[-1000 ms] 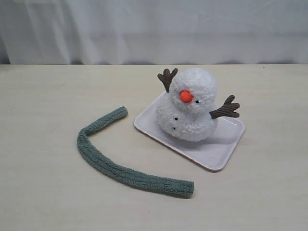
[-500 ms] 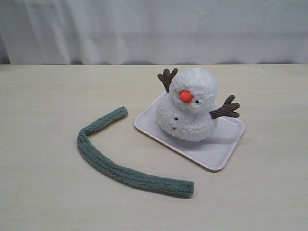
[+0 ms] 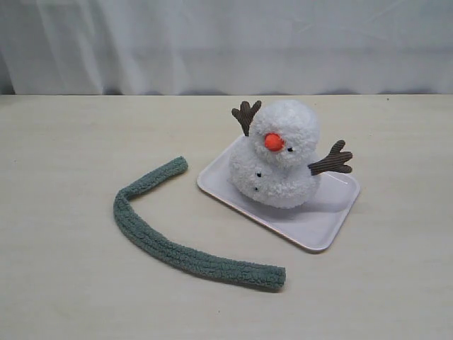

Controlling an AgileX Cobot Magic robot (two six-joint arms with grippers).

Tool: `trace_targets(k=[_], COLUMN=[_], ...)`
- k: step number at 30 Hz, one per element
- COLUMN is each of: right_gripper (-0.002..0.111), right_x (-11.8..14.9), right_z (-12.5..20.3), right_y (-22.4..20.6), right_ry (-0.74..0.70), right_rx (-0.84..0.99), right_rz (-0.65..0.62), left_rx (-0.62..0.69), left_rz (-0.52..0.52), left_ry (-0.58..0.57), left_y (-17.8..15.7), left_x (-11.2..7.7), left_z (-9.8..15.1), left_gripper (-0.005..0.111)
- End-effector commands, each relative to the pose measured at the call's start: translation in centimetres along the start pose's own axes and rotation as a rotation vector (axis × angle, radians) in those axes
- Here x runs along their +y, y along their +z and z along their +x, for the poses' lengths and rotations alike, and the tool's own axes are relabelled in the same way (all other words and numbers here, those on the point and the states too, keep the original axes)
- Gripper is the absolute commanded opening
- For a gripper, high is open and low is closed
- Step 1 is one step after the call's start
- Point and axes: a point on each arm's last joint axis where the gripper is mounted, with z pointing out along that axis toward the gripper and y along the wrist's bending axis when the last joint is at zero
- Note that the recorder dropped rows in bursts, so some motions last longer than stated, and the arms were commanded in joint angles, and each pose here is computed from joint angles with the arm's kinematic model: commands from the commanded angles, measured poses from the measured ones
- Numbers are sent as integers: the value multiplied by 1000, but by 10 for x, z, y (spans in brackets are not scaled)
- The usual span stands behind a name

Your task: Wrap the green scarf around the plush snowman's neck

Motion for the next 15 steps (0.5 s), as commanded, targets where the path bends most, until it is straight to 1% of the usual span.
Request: trace_targets(k=[1,2,3,4,5,10,12,15], right_gripper=[4,4,4,4,4,4,4,4], right_x=[0,0,0,0,0,0,0,0], right_z=[1,1,1,1,1,1,1,1], right_y=[0,0,0,0,0,0,0,0], right_ry=[4,4,4,4,4,4,4,4], right_rx=[-4,-4,-4,-4,-4,-4,-4,-4], right_rz=[-2,-2,-2,-2,-2,-2,-2,-2], left_rx=[139,161,198,224,281,475,569,749], left_rz=[19,18,-3,-19,-58,-149,-180,-214], left_ry=[-17,-24,-47,-67,-93,-98,-85,18], left_y=[53,65,84,94,111,145,154,162], left_x=[18,22,31,36,46,68,76,87], left_z=[9,12,17,21,30,59,75,96], left_gripper=[0,0,0,0,0,0,0,0])
